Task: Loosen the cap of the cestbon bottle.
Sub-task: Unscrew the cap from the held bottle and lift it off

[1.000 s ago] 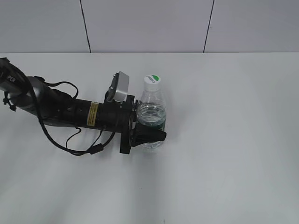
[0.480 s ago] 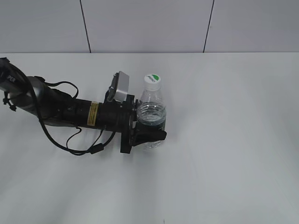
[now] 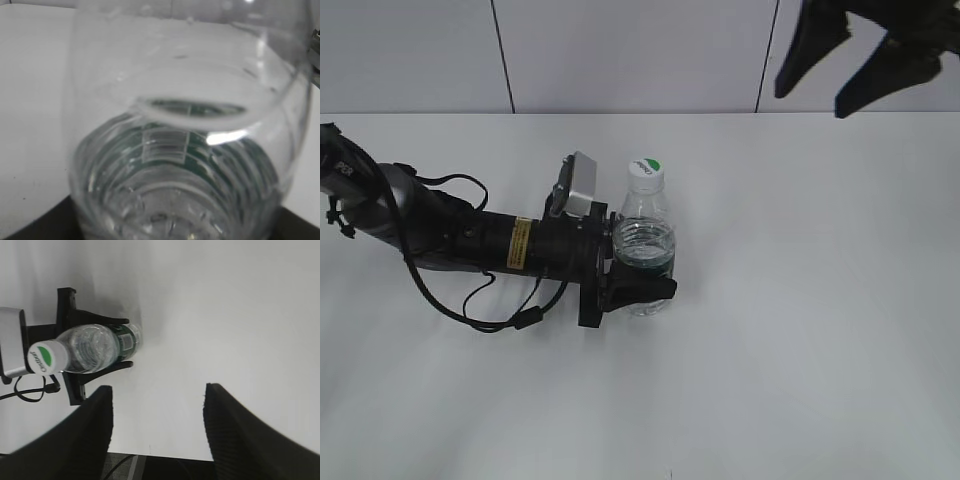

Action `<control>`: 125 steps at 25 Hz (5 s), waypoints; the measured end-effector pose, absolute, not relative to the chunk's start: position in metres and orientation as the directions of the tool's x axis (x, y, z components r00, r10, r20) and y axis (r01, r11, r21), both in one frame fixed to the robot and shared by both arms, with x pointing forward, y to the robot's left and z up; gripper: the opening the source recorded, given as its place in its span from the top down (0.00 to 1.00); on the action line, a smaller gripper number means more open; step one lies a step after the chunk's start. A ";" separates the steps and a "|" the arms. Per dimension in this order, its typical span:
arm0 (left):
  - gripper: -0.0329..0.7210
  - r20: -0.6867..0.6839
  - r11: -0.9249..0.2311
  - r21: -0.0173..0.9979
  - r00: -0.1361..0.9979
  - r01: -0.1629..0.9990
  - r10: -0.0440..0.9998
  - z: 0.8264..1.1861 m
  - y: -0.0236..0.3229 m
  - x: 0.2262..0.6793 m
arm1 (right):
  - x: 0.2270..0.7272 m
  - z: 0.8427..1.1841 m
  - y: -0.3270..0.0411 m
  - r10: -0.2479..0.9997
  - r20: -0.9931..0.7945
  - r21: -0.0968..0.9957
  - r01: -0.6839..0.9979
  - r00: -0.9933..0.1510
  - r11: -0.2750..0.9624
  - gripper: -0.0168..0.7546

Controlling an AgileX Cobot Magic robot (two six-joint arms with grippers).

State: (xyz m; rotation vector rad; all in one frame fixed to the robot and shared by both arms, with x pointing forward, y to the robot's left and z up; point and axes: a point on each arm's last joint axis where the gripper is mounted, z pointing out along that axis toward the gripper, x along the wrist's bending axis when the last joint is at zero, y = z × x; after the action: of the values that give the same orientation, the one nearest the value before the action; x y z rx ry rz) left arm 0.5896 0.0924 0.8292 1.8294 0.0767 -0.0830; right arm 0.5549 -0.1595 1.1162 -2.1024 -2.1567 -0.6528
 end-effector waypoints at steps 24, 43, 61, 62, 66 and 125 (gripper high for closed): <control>0.41 -0.099 -0.252 0.962 0.995 0.104 0.033 0.830 0.092 0.592 | 0.585 1.076 -0.065 0.913 0.368 0.184 0.976 -0.178 0.116 0.41; 0.41 -0.099 -0.254 0.961 0.994 0.106 0.042 0.829 0.092 0.593 | 0.585 1.061 -0.043 0.921 0.316 0.185 0.967 -0.228 0.176 0.41; 0.41 -0.097 -0.255 0.961 0.994 0.105 0.043 0.829 0.092 0.593 | 0.587 1.040 -0.034 0.925 0.300 0.142 0.970 -0.233 0.198 0.41; 0.41 -0.097 -0.255 0.961 0.994 0.105 0.043 0.829 0.092 0.593 | 0.587 1.040 -0.034 0.925 0.300 0.141 0.970 -0.233 0.198 0.41; 0.41 -0.096 -0.256 0.961 0.994 0.104 0.044 0.830 0.092 0.594 | 0.587 1.037 -0.033 0.926 0.298 0.136 0.970 -0.233 0.201 0.41; 0.41 -0.072 -0.278 0.958 0.997 0.074 0.016 0.829 0.092 0.592 | 0.588 1.037 -0.029 0.111 -0.016 0.353 0.099 -0.994 0.930 0.59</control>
State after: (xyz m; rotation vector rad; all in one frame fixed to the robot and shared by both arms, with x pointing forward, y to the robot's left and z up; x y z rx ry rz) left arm 0.5923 0.0919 0.8288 1.8526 0.0653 -0.0556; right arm 0.5883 -0.0293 1.0373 -0.1699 -3.1216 -0.5685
